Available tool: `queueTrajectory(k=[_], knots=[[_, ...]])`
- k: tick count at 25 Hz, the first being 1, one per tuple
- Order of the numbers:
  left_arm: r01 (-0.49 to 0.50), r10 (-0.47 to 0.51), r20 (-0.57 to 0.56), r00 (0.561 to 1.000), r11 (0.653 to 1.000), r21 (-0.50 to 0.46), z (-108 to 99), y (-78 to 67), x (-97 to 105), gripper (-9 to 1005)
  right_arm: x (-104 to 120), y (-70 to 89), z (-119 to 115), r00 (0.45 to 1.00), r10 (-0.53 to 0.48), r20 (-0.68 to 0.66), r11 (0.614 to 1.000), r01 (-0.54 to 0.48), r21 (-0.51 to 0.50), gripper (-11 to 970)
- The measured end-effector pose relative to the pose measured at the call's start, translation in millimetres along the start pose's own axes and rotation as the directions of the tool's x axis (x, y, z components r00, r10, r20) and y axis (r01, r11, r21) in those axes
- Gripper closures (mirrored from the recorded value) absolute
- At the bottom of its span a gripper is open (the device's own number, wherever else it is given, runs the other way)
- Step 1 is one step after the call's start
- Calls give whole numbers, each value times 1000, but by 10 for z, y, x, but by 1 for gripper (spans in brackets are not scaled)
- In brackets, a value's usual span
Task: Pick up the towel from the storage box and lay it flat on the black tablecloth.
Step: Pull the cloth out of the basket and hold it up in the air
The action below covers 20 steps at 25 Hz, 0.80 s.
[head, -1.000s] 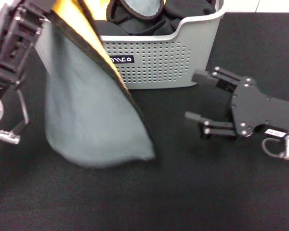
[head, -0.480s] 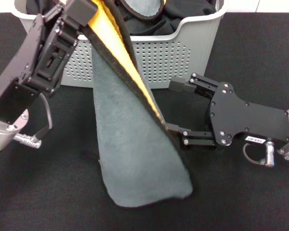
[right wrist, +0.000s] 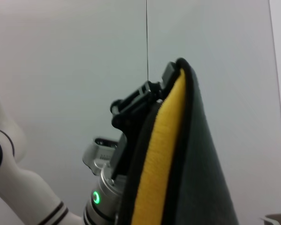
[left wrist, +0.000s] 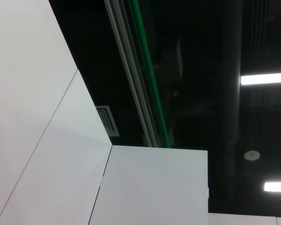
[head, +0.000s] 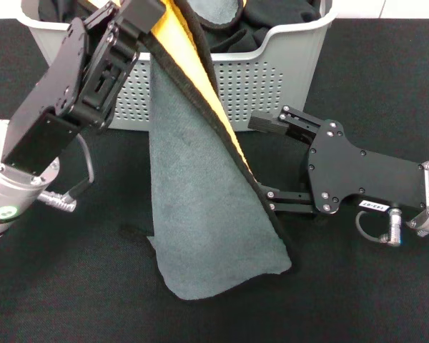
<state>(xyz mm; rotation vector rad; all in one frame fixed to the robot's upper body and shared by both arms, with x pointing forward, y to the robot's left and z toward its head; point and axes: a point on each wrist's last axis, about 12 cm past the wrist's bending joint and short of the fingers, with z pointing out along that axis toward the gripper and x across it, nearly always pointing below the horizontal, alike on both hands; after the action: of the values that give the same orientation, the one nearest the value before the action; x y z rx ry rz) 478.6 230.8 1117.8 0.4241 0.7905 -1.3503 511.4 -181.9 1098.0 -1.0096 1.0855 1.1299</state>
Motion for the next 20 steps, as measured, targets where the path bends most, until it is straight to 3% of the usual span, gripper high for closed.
queueTrajectory(k=[8, 16, 20], knots=[[-52, 52, -12, 999, 999, 0, 54, 44, 56, 965, -15, 63, 115, 1000, 1, 31, 999, 1, -38, 111], [-52, 52, 17, 998, 999, 2, 102, 42, 70, 965, 152, 32, 209, 999, -5, -47, 998, 8, 66, 116], [-64, 64, 39, 997, 998, -14, 103, 58, 46, 965, 201, 30, 130, 998, 11, -62, 993, -3, 119, 119]])
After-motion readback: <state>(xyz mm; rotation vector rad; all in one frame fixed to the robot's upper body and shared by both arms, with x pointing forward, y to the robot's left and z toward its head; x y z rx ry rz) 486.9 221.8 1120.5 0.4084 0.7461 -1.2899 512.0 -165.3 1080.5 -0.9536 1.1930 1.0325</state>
